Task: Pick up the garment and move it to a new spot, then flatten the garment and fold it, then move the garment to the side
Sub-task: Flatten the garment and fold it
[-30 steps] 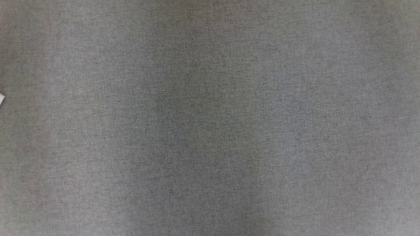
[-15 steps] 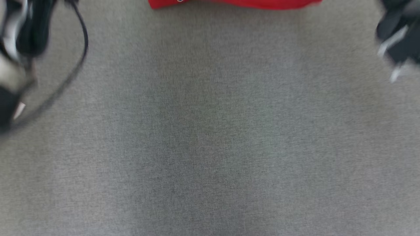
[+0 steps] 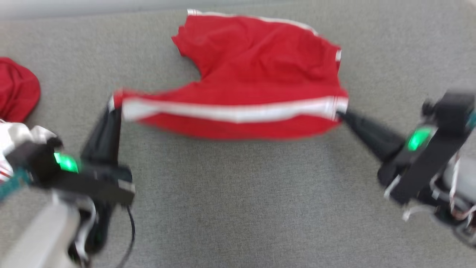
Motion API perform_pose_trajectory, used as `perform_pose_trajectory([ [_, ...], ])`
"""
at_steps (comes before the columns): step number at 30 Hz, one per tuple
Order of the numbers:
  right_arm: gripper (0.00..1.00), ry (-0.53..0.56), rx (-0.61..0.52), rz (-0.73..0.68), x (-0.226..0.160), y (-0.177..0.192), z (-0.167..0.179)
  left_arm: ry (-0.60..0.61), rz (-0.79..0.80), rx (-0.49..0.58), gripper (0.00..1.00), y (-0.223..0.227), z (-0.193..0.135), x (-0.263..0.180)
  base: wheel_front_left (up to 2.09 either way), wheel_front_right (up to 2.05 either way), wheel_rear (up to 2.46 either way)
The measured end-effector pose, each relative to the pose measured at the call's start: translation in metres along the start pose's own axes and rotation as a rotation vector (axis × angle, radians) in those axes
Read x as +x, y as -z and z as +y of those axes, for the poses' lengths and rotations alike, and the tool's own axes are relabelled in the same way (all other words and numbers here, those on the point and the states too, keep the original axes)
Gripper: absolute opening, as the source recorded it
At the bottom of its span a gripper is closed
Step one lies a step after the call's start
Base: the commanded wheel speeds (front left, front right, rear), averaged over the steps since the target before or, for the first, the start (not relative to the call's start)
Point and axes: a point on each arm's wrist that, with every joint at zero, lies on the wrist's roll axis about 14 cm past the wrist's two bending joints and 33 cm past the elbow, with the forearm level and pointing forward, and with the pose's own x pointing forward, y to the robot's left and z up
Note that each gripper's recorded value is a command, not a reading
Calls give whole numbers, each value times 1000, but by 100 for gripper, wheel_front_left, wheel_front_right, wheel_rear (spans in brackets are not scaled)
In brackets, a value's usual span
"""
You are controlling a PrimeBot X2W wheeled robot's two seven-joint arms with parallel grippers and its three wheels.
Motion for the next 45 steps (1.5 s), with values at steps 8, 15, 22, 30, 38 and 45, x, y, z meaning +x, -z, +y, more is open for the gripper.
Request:
perform_pose_trajectory([
  [8,0,50,96,97,-35,57,10,-89,111,-78,0,50,2,-61,0,0,0],
  [15,0,111,122,139,-64,93,12,-192,161,-115,0,77,11,-104,0,0,0],
  [22,0,144,200,143,-85,118,26,-234,183,-132,0,91,8,-130,0,0,0],
  [30,0,128,246,185,-105,146,51,-279,179,-132,0,94,13,-147,0,0,0],
  [38,0,125,292,115,-102,136,61,-235,162,-79,0,84,7,-141,0,0,0],
  [45,0,146,306,3,-98,106,54,-56,123,57,0,48,-11,-84,0,0,0],
])
